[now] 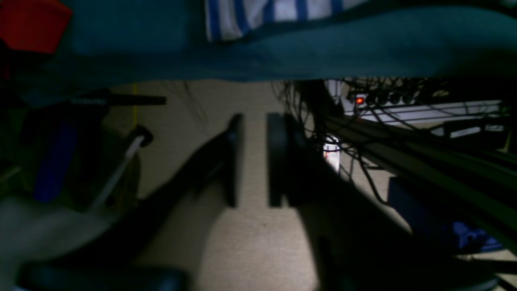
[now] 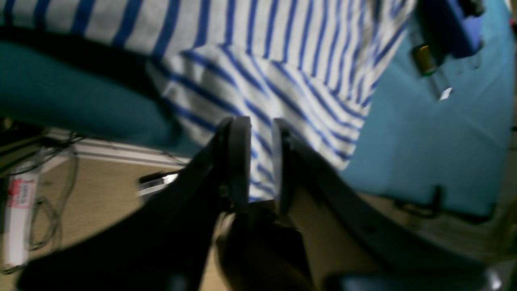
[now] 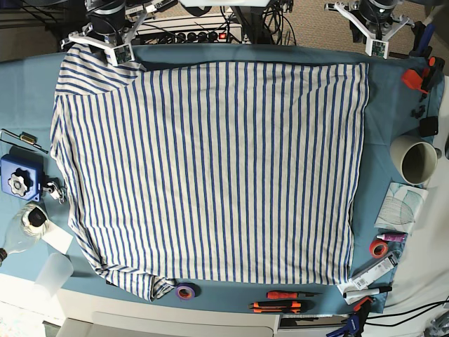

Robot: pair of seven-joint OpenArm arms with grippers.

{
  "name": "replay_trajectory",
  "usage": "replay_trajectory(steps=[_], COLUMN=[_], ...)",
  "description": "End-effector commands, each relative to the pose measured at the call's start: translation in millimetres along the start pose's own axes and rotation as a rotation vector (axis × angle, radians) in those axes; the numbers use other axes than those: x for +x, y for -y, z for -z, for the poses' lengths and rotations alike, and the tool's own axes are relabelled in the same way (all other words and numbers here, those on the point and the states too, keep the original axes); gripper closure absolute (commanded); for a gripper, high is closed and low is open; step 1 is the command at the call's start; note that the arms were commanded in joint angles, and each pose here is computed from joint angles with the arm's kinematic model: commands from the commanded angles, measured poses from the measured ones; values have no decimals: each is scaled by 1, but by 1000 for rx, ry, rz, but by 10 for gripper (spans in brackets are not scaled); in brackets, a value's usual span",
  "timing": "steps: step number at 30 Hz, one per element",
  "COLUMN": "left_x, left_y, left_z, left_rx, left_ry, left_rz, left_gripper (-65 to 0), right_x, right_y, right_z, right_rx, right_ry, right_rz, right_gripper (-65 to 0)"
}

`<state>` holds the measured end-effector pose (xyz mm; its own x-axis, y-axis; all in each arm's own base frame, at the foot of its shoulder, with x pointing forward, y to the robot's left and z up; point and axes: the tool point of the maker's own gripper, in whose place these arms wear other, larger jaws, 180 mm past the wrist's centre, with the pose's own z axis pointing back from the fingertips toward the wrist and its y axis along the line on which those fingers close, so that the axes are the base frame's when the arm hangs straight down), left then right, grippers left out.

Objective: Fold the T-shirt properly
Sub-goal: 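Move both grippers down toward the shirt's shoulder corners, then grasp the shirt's shoulder edge corners with both grippers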

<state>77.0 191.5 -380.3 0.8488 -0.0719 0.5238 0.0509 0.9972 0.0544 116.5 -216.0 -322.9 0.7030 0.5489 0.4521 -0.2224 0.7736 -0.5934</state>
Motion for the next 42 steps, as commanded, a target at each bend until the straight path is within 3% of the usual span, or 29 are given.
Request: replay_trajectory(steps=[1, 4, 10, 15, 20, 24, 28, 33, 34, 36, 38, 42], left_x=[4, 6, 23, 45, 67, 77, 78, 78, 78, 78, 78, 77], left_y=[-1, -1, 1, -4, -6, -7, -7, -7, -7, -7, -7, -7], left_z=[-4, -4, 2, 8, 12, 13, 14, 14, 14, 14, 14, 14], left_rx=[2, 2, -14, -7, -1, 2, 2, 2, 2, 2, 2, 2], left_ry=[19, 24, 70, 127, 182, 209, 212, 211, 211, 211, 211, 211], left_rz=[10, 10, 30, 52, 60, 60, 60, 59, 59, 59, 59, 58], left_gripper=[-181, -224, -224, -226, -303, -312, -312, -312, -312, -312, -312, -312], right_x=[11, 12, 17, 22, 5, -8, -17, -25, -29, -33, -28, -2], right_y=[8, 14, 38, 59, 109, 159, 213, 257, 258, 249, 230, 202], right_z=[-4, -5, 2, 8, 8, 2, -15, -49, -51, -41, -24, 1], right_rx=[-32, -62, -179, -237, -363, -462, -626, -877, -887, -820, -676, -446], right_ry=[47, 53, 37, 48, 19, 21, 31, 9, -6, -8, 20, 93], right_rz=[-12, -24, 105, 147, 209, 283, 339, 278, 296, 371, 438, 453], right_gripper=[-161, -198, -198, -198, -198, -198, -198, -198, -198, -198, -198, -197])
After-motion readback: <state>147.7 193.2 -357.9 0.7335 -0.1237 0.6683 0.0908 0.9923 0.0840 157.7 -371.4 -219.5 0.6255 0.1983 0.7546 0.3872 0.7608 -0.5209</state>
